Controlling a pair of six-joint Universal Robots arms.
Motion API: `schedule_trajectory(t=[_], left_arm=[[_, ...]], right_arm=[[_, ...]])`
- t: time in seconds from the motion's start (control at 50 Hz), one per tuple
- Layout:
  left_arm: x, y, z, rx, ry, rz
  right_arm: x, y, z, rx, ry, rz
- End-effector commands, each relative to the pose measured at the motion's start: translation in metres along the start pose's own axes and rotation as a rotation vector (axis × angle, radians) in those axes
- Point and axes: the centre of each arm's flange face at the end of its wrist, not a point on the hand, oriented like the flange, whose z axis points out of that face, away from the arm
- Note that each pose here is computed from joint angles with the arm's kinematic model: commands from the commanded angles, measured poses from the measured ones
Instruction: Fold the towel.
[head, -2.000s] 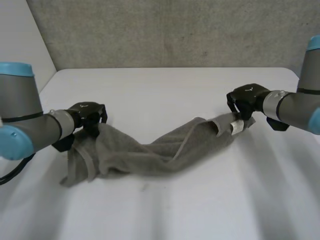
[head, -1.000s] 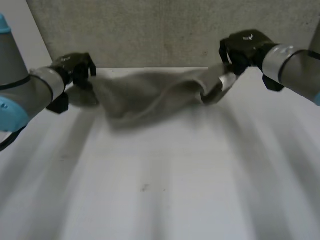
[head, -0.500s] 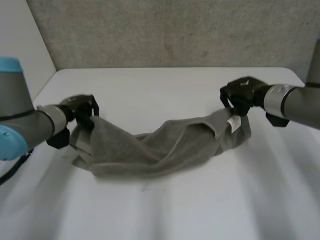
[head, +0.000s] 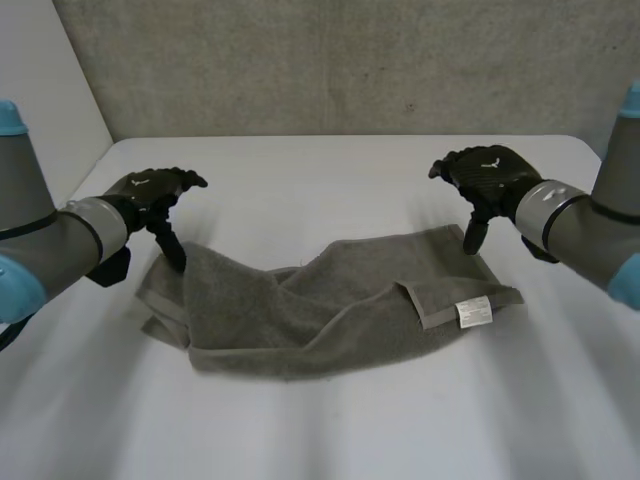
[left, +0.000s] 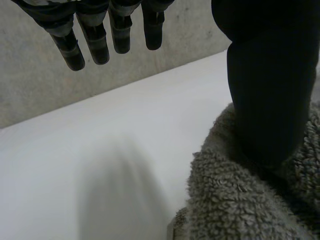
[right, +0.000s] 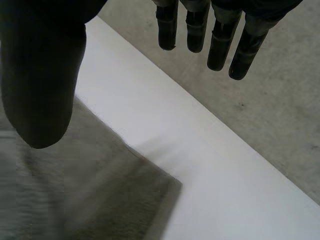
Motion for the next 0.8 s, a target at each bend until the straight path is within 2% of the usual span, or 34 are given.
schedule_trajectory(t=[0.02,0.1,0.18,0.34,0.42,0.58,0.8], left_arm=[[0.011,0.01,-0.031,-0.004,0.007,0.007],[0.019,0.019,-0.047,-0.007,0.015,0.012],[0.023,0.022,-0.055,-0.001,0.017,0.017],[0.025,0.029,-0.063,0.007,0.016,0.019],[0.023,0.032,-0.064,0.001,0.008,0.014],[0.022,0.032,-0.063,0.003,0.005,0.013],[0.02,0.032,-0.063,0.004,0.002,0.012]], right_arm=[[-0.051,0.019,-0.021,-0.084,-0.063,0.067],[-0.073,0.027,-0.028,-0.1,-0.073,0.147],[-0.086,0.029,-0.028,-0.082,-0.079,0.165],[-0.107,0.04,-0.014,-0.064,-0.03,0.118],[-0.116,0.057,-0.002,-0.095,-0.017,0.047],[-0.107,0.068,0.005,-0.108,0.07,-0.059],[-0.084,0.052,-0.01,-0.062,0.149,-0.074]])
